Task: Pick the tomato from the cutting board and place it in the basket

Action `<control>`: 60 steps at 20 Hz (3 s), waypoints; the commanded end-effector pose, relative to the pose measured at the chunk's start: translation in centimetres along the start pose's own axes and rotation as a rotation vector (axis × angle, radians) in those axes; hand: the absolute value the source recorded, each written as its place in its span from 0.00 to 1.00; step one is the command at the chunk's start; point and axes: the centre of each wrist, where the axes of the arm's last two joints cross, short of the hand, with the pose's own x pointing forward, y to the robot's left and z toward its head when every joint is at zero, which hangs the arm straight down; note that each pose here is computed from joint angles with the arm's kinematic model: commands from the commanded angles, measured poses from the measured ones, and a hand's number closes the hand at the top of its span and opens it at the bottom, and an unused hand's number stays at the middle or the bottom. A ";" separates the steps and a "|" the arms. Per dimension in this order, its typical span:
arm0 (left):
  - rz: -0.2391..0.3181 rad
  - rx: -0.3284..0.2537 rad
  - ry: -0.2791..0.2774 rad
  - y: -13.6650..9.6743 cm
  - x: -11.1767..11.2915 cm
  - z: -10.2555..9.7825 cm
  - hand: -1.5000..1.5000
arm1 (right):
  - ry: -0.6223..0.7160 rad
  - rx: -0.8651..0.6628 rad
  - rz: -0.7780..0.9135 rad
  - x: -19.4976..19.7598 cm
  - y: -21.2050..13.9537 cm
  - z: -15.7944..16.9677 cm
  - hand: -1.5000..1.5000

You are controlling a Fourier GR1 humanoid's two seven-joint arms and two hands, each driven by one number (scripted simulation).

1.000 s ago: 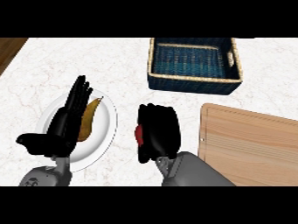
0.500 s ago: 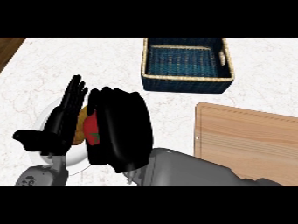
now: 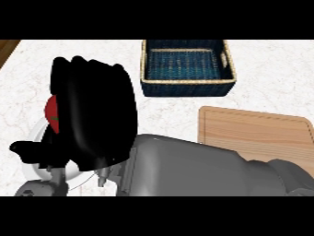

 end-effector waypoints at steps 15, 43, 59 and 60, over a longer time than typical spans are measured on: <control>-0.014 0.060 -0.019 2.2 2.0 0.6 0.50 | 0.295 -0.107 0.115 -4.0 -2.2 -6.3 1.00; -0.007 0.056 -0.013 0.9 0.7 1.9 0.50 | 0.361 -0.043 0.152 -16.5 -0.1 -7.0 1.00; -0.022 0.047 -0.012 3.0 0.7 1.9 0.50 | 0.378 -0.090 0.088 -22.2 0.4 -8.4 0.00; -0.020 0.043 -0.026 1.3 -0.1 0.7 0.50 | 0.350 -0.115 0.058 -21.1 0.7 -8.9 0.00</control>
